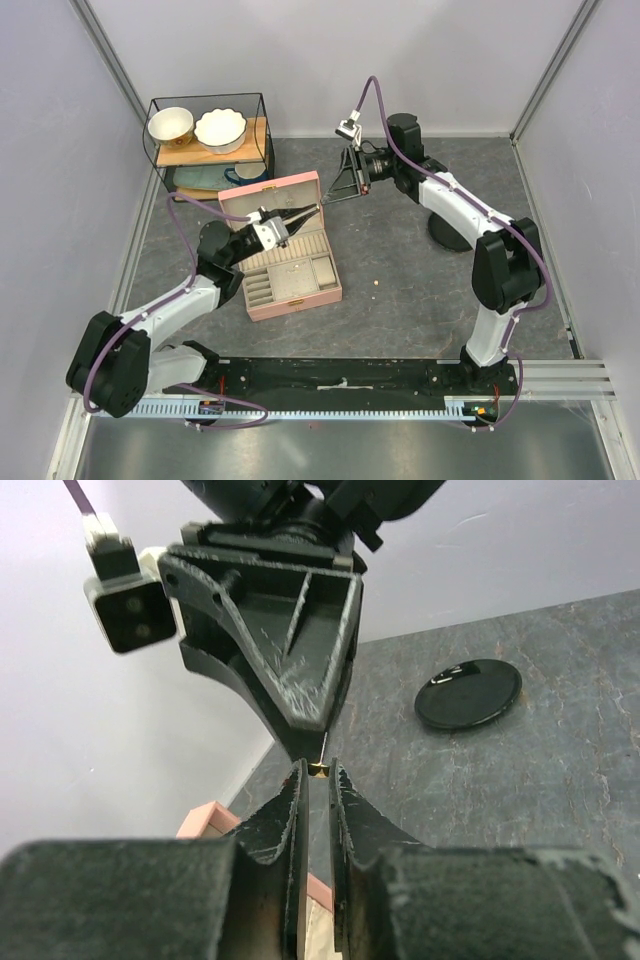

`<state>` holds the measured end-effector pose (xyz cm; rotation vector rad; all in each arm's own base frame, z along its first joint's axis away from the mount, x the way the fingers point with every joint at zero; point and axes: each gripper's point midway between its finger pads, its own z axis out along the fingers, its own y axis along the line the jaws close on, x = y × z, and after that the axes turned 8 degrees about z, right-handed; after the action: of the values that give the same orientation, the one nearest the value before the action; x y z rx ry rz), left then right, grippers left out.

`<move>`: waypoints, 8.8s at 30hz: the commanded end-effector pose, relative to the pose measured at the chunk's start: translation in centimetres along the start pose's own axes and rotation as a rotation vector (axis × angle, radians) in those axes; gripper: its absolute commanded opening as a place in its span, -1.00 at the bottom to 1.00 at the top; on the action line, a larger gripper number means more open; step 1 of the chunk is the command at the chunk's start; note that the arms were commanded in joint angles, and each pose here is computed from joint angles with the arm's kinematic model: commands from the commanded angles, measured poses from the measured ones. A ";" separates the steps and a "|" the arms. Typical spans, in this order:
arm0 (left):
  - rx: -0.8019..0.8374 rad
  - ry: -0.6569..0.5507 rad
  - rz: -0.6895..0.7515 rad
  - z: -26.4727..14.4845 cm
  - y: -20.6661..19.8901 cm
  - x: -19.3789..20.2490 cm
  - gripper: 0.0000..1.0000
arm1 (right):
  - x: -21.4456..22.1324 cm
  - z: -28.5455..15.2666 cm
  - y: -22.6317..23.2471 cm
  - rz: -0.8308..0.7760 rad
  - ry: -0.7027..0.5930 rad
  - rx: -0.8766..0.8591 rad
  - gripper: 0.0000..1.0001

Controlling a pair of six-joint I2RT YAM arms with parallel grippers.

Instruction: Organize the mixed jewelry

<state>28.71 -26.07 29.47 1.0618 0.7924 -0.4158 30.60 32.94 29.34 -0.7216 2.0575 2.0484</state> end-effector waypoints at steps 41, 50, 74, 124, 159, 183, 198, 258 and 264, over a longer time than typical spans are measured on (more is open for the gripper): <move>0.787 1.188 0.079 -13.9 -6.9 5.4 -0.97 | -3.5 -8.9 2.0 -0.163 -0.284 0.175 -0.35; 0.880 1.317 0.150 -13.8 -7.9 7.0 -0.97 | -3.2 -10.3 0.2 -0.200 -0.298 0.380 -0.35; 0.936 1.338 0.125 -13.5 -10.1 9.2 -0.97 | -2.6 -10.5 -0.5 -0.193 -0.300 0.406 -0.35; 0.996 1.327 0.130 -11.1 -11.9 11.3 -0.97 | -1.3 -10.7 -0.5 -0.221 -0.295 0.435 -0.36; 1.011 1.303 0.144 -9.6 -12.5 10.9 -0.97 | -1.3 -10.7 -0.5 -0.231 -0.294 0.437 -0.36; 1.029 1.368 0.178 -12.2 -11.3 9.5 -0.97 | -1.2 -11.8 -0.6 -0.259 -0.323 0.504 -0.37; 1.055 1.378 0.169 -12.8 -12.2 10.3 -0.97 | -1.1 -11.8 -1.1 -0.249 -0.318 0.502 -0.36; 1.054 1.389 0.186 -11.7 -12.5 11.8 -0.97 | -0.9 -11.8 -1.1 -0.249 -0.313 0.495 -0.36; 1.050 1.381 0.175 -11.5 -12.5 11.7 -0.97 | -0.9 -11.8 -1.2 -0.249 -0.312 0.496 -0.36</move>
<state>23.39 -19.58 9.52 2.4748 1.7752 0.1972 34.68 21.85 28.98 -0.4626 2.0765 1.3472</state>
